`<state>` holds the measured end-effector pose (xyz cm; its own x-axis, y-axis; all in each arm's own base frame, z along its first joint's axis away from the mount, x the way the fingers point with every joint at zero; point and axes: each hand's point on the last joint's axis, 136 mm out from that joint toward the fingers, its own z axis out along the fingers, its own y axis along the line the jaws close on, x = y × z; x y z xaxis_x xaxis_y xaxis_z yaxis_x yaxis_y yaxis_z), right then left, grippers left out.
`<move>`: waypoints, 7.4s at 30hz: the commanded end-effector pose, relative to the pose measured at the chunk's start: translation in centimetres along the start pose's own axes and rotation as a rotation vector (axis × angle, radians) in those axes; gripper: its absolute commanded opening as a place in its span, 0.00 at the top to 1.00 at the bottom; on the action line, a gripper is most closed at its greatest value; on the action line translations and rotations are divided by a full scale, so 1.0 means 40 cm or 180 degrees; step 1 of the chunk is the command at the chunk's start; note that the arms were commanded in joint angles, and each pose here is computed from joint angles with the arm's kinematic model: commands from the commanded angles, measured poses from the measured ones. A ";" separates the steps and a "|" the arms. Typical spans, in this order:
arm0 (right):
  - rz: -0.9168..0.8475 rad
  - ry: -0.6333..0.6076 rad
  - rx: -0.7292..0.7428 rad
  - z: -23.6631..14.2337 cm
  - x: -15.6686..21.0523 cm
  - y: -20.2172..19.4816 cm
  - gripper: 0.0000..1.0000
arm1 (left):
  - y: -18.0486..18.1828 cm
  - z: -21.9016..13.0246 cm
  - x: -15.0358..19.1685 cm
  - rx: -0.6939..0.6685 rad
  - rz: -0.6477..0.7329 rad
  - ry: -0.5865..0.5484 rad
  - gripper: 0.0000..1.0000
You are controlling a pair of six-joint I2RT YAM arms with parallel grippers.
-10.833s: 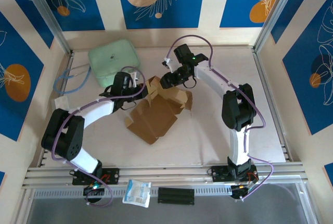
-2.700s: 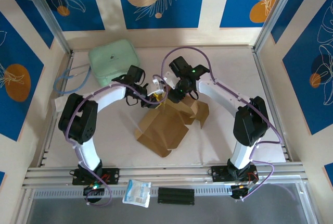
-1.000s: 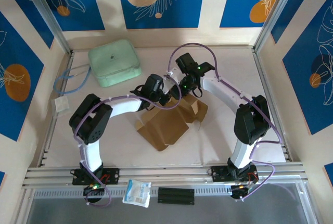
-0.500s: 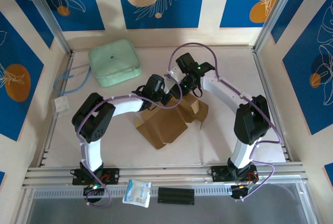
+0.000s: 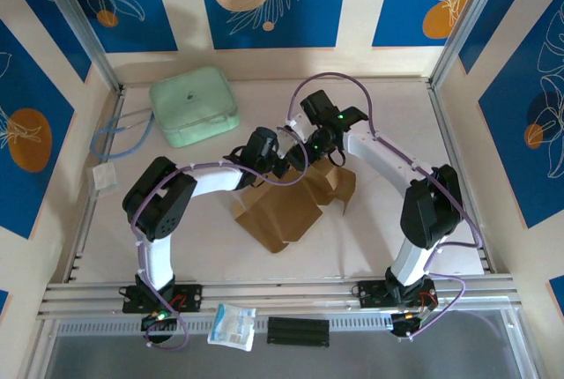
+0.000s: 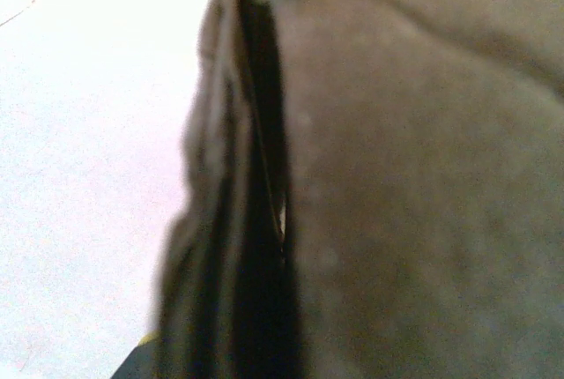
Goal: Fold the paper box
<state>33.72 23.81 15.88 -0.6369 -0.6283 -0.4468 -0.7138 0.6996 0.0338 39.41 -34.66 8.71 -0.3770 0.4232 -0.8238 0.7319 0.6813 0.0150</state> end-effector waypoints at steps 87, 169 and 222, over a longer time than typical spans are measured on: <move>0.3340 -0.0352 -0.0346 -0.050 0.071 -0.023 0.36 | -0.010 -0.229 -0.094 0.0546 -0.2469 0.0311 0.24; 0.2743 -0.1299 -0.0049 0.154 0.180 -0.021 0.29 | 0.000 -0.214 -0.057 0.0383 -0.2634 0.0526 0.27; 0.2555 -0.1482 0.0598 0.023 0.284 -0.167 0.41 | -0.236 -0.354 -0.069 -0.0140 -0.1256 0.0221 0.41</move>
<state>30.10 11.75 8.64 -0.7391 0.2482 -0.6262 0.0023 0.9306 0.3661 25.74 -32.80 20.05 -0.6800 0.1170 -0.7239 0.4839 0.8133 -0.3231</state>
